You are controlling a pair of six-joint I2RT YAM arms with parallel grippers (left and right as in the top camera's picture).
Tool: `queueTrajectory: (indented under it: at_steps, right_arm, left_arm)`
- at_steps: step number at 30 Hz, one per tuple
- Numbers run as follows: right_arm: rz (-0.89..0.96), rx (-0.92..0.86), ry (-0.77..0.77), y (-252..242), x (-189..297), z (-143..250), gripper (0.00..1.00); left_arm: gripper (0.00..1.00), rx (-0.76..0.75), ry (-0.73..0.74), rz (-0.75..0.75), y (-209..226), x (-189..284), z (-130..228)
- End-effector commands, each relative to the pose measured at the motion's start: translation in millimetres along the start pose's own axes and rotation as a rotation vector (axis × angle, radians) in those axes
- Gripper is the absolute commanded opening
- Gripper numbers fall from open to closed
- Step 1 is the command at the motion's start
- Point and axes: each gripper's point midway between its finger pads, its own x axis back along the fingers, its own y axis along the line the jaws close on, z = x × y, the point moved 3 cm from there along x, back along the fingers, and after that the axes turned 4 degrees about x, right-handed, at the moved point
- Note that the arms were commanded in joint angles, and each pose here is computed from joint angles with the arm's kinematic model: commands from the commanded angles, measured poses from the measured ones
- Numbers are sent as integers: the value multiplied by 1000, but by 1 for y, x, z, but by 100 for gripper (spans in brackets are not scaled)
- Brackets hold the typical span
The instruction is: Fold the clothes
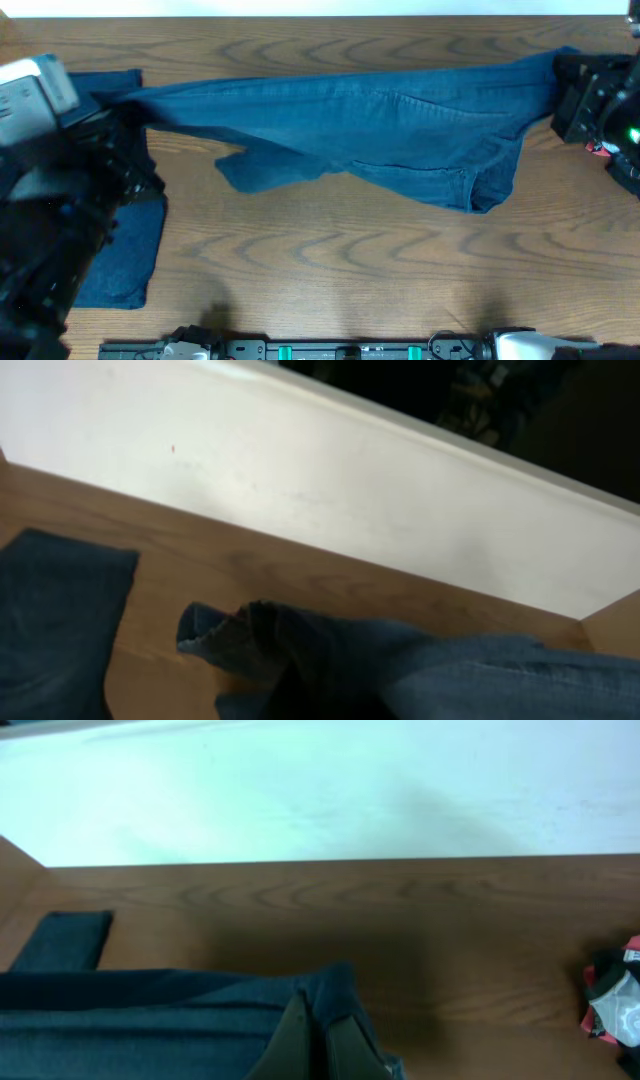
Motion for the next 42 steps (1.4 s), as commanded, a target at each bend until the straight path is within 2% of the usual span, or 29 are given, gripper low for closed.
queueTrajectory:
  at_steps: [1,15,21,24,34,42]
  right_arm:
    - [253,-13,-78,-36,31,-4,1]
    - [234,-33,-118,-29,81,17,1]
    - [243,-86,-45,-33,60,21,1]
    - [255,-113,40,-37,29,23,1]
    - [295,-166,467,-58,-122,61,1]
    - [336,-148,679,-86,-223,102,1]
  left_arm:
    - [6,-2,-217,-209,34,46,-32]
    - [6,17,-366,-142,31,123,-48]
    - [6,16,-353,-212,37,110,-51]
    - [6,-7,-267,-268,39,78,-46]
    - [6,-96,116,-435,44,-86,-13]
    - [6,-159,436,-524,61,-230,52]
